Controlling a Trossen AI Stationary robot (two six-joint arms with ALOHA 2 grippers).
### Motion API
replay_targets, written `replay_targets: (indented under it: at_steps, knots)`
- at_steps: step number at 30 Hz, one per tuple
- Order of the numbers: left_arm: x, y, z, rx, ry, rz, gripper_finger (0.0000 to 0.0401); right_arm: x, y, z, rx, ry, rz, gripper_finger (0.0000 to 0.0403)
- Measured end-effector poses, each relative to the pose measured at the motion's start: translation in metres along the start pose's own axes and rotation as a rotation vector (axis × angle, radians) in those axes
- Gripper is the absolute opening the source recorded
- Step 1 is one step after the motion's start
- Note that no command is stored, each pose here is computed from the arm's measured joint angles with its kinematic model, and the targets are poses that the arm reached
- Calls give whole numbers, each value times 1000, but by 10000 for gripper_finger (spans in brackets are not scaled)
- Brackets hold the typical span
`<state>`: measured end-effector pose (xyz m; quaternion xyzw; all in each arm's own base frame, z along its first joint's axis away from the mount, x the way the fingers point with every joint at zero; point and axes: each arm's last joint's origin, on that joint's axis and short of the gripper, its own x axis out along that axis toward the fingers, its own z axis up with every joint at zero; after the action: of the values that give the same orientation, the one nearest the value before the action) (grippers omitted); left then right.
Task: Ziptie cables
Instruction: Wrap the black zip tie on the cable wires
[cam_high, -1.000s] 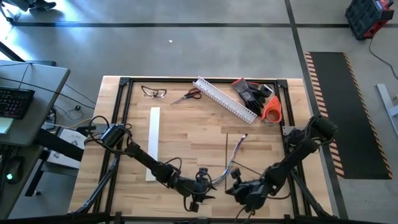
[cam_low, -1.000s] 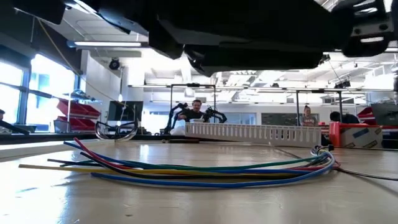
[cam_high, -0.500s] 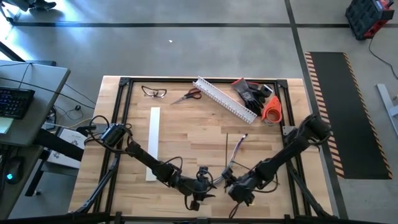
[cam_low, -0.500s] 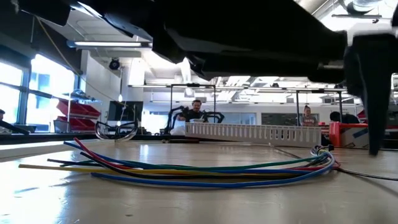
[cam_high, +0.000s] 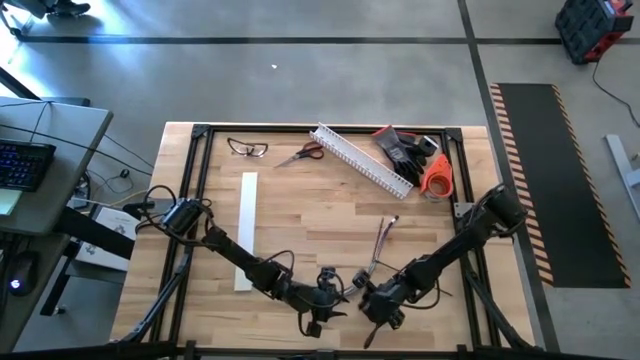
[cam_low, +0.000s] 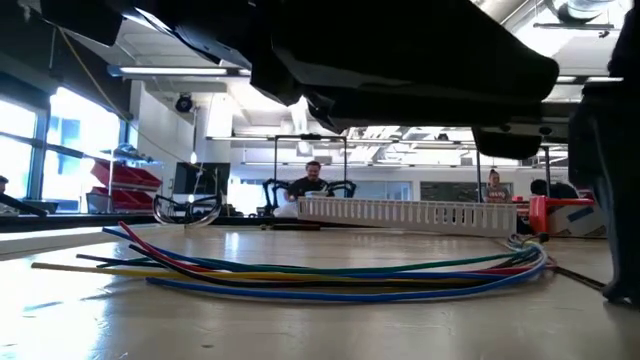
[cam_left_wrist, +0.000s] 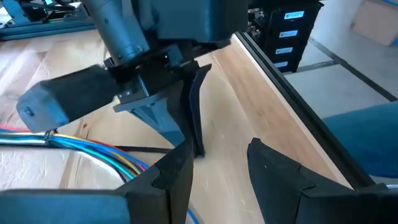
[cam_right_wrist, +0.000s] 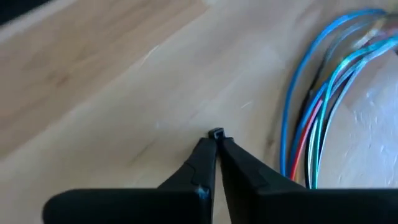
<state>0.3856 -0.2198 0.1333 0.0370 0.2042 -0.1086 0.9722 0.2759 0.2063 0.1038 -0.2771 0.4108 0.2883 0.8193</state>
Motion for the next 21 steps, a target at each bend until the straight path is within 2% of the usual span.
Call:
replay_targets:
  at_steps: [2,4,8,11,16,21]
  knots:
    - [0,0,0,0,0,0,131,0,-1,3,91,-33,-10,4]
    - [0,0,0,1,0,-4,131,0,3,7,123,-64,-23,1]
    - [0,-1,0,2,2,-22,131,-3,20,10,120,-65,-157,0]
    - [0,-1,0,2,4,-22,131,-4,32,4,179,-100,-240,0]
    - [-1,-2,0,6,2,-26,131,-9,54,-12,313,-352,-317,0]
    - [1,-3,-2,26,-3,-26,131,-19,60,-24,401,-545,-360,0]
